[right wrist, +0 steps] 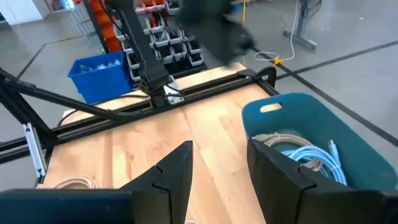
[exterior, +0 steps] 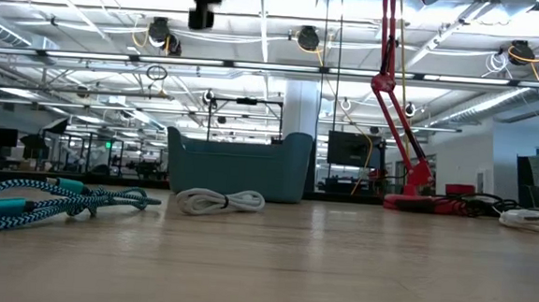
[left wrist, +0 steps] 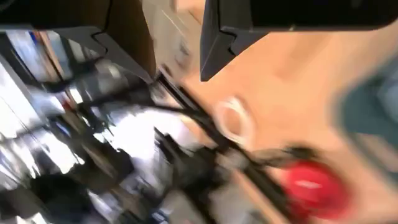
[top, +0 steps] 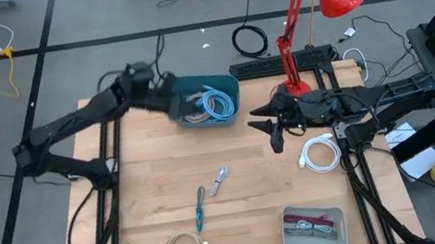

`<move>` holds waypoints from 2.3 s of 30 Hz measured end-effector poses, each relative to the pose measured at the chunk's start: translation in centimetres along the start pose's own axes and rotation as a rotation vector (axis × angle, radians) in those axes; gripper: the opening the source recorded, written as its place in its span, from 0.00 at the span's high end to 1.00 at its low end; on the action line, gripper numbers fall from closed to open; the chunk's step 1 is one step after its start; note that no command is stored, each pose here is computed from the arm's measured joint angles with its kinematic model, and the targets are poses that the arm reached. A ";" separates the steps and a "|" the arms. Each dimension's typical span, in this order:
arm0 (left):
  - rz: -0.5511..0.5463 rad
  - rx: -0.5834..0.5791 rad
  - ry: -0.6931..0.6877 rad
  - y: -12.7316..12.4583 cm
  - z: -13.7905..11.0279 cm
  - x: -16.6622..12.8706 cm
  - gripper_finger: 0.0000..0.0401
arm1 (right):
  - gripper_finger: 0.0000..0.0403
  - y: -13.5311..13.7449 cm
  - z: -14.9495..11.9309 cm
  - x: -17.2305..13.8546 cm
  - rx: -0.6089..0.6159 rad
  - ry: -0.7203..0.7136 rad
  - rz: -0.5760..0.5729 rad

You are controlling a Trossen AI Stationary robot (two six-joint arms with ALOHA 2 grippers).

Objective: Sort cables into bins
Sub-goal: Put the white charger cable into the gray bin

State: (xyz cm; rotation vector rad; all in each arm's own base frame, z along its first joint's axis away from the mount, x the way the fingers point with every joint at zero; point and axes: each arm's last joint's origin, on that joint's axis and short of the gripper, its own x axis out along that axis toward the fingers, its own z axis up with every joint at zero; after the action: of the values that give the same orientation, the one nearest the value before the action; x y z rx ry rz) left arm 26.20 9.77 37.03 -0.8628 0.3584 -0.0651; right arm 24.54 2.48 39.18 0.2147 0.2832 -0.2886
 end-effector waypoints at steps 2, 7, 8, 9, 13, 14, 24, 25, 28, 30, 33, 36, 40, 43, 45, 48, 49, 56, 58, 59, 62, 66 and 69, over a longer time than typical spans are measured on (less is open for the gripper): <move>-0.048 0.041 0.033 -2.2 -1.5 0.5 0.68 | 0.65 0.0 0.0 0.0 0.019 0.004 -0.002; -0.112 0.125 0.139 -6.7 -5.9 1.8 0.68 | 0.65 0.0 -0.1 0.0 0.058 0.005 -0.002; -0.115 0.141 0.165 -7.4 -6.8 2.1 0.68 | 0.65 0.0 -0.1 0.0 0.068 0.007 -0.003; -0.113 0.152 0.196 -8.0 -7.8 2.3 0.68 | 0.65 0.0 -0.1 0.0 0.078 0.011 -0.004; -0.063 0.185 0.283 -10.0 -11.6 3.0 0.68 | 0.65 0.1 -0.2 0.0 0.137 0.027 0.036; -0.036 0.195 0.295 -10.3 -12.5 3.1 0.68 | 0.65 0.1 -0.2 0.0 0.154 0.032 0.046; 0.305 0.244 0.301 -11.3 -19.0 4.0 0.68 | 0.65 0.8 -1.4 -0.2 0.190 0.107 0.078; 0.320 0.247 0.311 -11.3 -19.5 4.3 0.68 | 0.65 0.9 -1.7 -0.1 0.188 0.115 0.077; 0.370 0.245 0.310 -10.8 -20.5 5.7 0.68 | 0.65 1.0 -2.8 0.2 0.205 0.149 0.076; 0.409 0.250 0.328 -10.2 -21.1 7.0 0.68 | 0.65 1.2 -3.7 0.5 0.221 0.173 0.075; 0.479 0.260 0.383 -8.8 -22.3 9.0 0.68 | 0.65 1.5 -5.4 0.8 0.245 0.208 0.079; 0.544 0.264 0.414 -7.4 -22.9 10.5 0.68 | 0.65 2.0 -7.0 1.1 0.273 0.225 0.097; 0.636 0.271 0.447 -5.2 -23.1 12.3 0.68 | 0.65 2.6 -9.2 1.3 0.315 0.241 0.126; 0.665 0.271 0.472 -3.6 -22.7 13.5 0.68 | 0.65 3.1 -10.4 1.3 0.352 0.236 0.160; 0.681 0.280 0.486 -2.8 -22.5 14.0 0.68 | 0.65 3.3 -11.0 1.3 0.366 0.237 0.176; 0.692 0.284 0.503 -1.8 -21.9 14.5 0.68 | 0.65 3.5 -11.7 1.2 0.383 0.241 0.190; 0.692 0.282 0.520 -1.6 -21.7 14.5 0.68 | 0.65 3.6 -11.8 1.2 0.383 0.245 0.193; 0.683 0.265 0.539 -0.2 -19.9 14.6 0.68 | 0.65 4.1 -12.2 0.8 0.376 0.257 0.213; 0.674 0.252 0.555 0.3 -19.7 14.9 0.68 | 0.65 4.2 -12.2 0.8 0.374 0.258 0.215; 0.668 0.240 0.564 0.7 -19.7 15.2 0.68 | 0.65 4.2 -12.2 0.7 0.374 0.258 0.216; 0.666 0.212 0.611 2.2 -20.5 15.8 0.68 | 0.65 4.2 -12.2 0.7 0.374 0.259 0.216; 0.634 0.182 0.611 2.9 -21.2 16.1 0.68 | 0.65 4.2 -12.2 0.7 0.378 0.258 0.215; 0.638 0.175 0.610 3.4 -21.6 16.0 0.68 | 0.65 4.2 -12.2 0.7 0.384 0.259 0.213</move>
State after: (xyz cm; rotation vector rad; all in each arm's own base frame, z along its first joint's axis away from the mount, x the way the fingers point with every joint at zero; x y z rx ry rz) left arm 33.72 -7.02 17.11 -0.5075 1.1682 0.2359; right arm 23.54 9.21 28.21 0.6597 0.4568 -0.0999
